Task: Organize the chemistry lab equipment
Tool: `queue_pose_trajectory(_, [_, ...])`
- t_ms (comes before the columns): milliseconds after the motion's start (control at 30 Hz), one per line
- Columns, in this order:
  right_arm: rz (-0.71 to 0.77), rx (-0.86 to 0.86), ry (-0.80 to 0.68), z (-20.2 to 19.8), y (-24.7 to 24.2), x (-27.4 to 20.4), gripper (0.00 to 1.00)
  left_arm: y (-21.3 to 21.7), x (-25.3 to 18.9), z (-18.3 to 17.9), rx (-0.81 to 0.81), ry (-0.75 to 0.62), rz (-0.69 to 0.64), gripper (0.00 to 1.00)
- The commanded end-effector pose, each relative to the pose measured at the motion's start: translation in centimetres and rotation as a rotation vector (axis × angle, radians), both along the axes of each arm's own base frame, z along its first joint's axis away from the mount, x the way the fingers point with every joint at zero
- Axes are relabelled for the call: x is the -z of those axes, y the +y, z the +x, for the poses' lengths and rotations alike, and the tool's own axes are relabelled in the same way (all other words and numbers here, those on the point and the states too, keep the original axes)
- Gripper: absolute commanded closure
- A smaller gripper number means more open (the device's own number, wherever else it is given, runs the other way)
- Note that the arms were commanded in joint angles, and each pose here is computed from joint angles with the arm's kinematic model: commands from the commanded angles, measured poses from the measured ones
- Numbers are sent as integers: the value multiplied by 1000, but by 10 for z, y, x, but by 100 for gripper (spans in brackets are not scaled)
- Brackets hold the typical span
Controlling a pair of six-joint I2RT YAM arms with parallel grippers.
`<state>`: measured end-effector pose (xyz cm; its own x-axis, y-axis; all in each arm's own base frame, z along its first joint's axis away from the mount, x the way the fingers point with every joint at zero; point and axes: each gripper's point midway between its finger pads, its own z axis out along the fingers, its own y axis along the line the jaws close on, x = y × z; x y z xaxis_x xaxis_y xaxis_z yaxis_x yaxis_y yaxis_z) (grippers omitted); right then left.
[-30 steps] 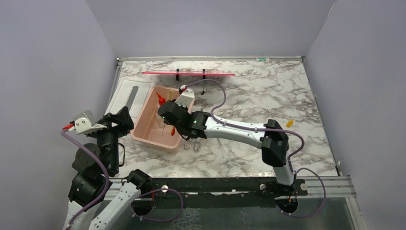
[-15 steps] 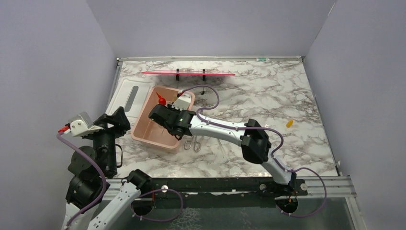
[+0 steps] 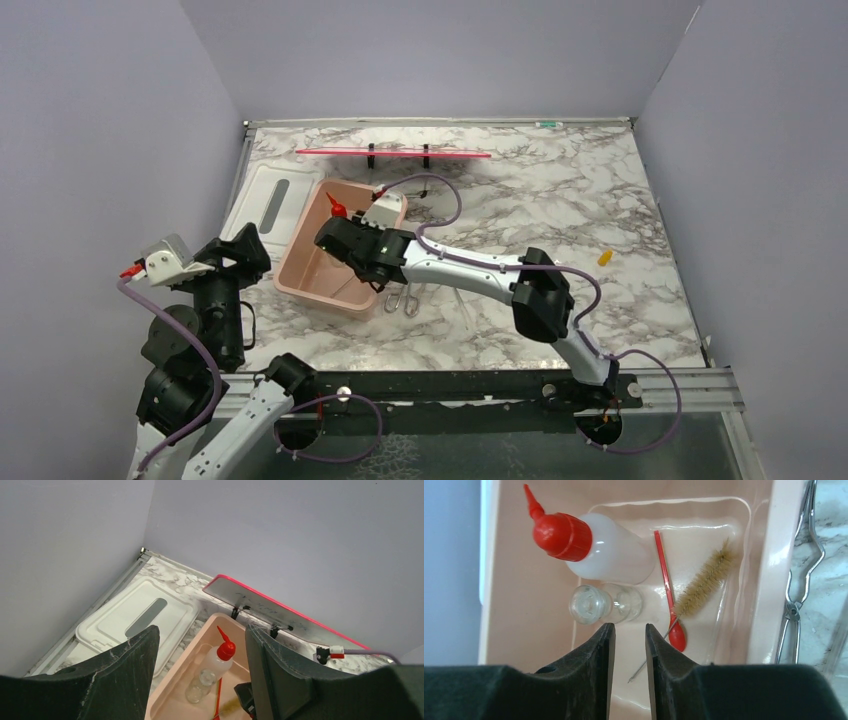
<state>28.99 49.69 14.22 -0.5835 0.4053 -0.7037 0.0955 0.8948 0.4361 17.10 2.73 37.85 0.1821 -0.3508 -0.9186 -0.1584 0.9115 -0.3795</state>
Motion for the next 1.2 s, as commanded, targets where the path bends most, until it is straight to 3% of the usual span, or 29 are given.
queue_pose_trajectory(0, [80,-72,-104,1,2,-69,65,1,3,0,-4,13,17,34])
queue_pose_trajectory(233, [96,-262,-209,-5,-25,-122,63,-18,4,9,74,29,28,34])
queue_pose_trajectory(433, [41,-257,-211,-7,-102,-128,58,-48,9,24,189,51,34,33])
queue_pose_trajectory(567, [-19,-253,-133,-19,-150,-97,50,-81,18,39,312,76,49,29])
queue_pose_trajectory(767, [-151,-326,30,-46,-192,-19,40,-106,32,68,339,110,3,19])
queue_pose_trajectory(933, [-239,-336,200,-57,-211,45,40,-132,44,87,406,138,-22,19])
queue_pose_trajectory(1167, [-318,-423,333,-60,-212,94,43,-139,45,104,389,126,-33,19])
